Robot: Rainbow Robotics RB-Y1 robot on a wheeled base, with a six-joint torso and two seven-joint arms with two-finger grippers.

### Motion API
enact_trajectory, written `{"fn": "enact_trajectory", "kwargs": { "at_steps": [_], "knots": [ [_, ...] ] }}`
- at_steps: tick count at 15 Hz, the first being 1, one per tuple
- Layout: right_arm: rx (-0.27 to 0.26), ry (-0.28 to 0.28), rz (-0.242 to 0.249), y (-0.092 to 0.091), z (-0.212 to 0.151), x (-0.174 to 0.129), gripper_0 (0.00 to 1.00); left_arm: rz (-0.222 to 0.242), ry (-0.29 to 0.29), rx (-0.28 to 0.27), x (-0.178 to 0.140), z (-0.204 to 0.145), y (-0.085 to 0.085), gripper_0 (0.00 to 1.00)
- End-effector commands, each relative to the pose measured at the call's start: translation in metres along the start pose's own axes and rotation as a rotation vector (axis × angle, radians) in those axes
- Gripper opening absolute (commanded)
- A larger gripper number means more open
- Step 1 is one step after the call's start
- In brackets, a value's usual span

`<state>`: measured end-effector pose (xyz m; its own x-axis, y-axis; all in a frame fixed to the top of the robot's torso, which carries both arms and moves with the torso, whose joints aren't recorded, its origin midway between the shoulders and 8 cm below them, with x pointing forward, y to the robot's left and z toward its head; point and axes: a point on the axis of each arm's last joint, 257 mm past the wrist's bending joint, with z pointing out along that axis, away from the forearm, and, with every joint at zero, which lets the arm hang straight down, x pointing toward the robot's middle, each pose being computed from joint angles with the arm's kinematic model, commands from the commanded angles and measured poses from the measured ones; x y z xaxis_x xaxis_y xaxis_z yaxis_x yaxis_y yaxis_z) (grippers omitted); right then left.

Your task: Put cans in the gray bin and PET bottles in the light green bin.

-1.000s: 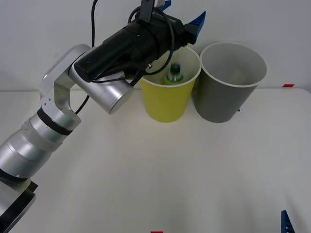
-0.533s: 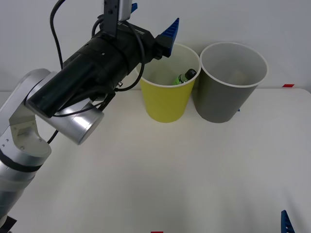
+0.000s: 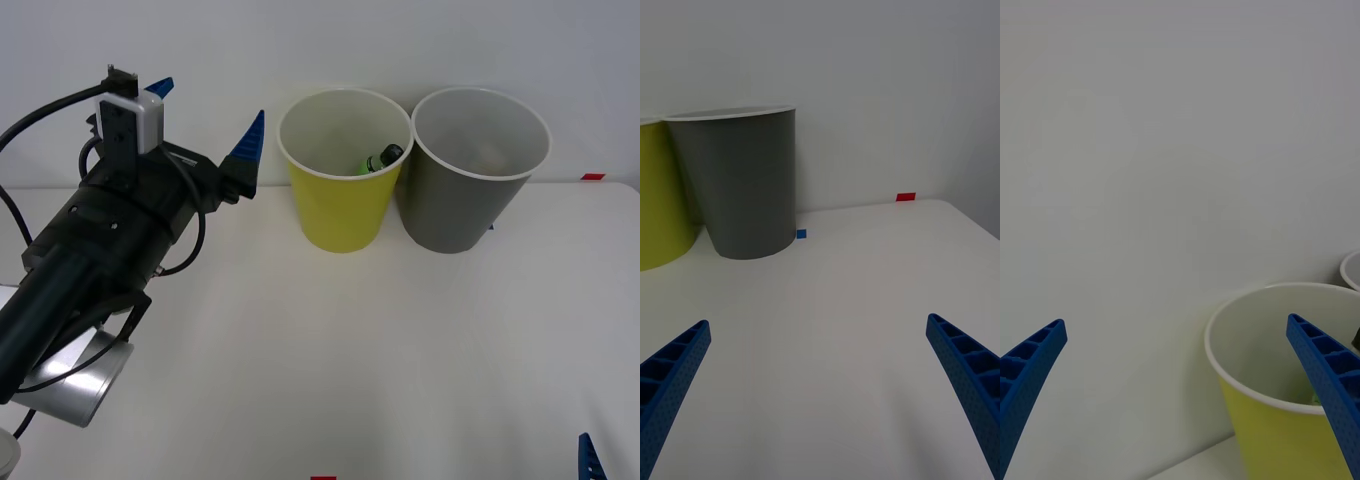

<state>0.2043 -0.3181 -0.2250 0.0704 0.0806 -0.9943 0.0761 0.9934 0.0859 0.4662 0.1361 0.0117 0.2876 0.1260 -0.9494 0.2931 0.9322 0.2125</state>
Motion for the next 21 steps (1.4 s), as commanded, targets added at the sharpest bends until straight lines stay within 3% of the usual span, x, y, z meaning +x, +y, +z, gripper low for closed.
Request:
{"fn": "enact_trajectory", "kwargs": {
  "at_steps": [1,9,12,15,16,21],
  "knots": [
    [0.0,0.0,0.0,0.0,0.0,0.0,1.0,0.008,0.011,-0.016,0.018,-0.022,0.007,1.0],
    [0.0,0.0,0.0,0.0,0.0,0.0,1.0,-0.025,0.051,-0.053,0.073,-0.103,0.002,1.0],
    [0.0,0.0,0.0,0.0,0.0,0.0,1.0,-0.005,0.088,-0.017,0.088,-0.125,-0.004,1.0],
    [0.0,0.0,0.0,0.0,0.0,0.0,1.0,-0.009,0.114,-0.031,0.097,-0.137,-0.001,1.0],
    [0.0,0.0,0.0,0.0,0.0,0.0,1.0,0.004,0.118,-0.031,0.099,-0.14,0.001,1.0],
    [0.0,0.0,0.0,0.0,0.0,0.0,1.0,-0.019,0.095,-0.035,0.13,-0.177,-0.007,1.0]
  ]
}}
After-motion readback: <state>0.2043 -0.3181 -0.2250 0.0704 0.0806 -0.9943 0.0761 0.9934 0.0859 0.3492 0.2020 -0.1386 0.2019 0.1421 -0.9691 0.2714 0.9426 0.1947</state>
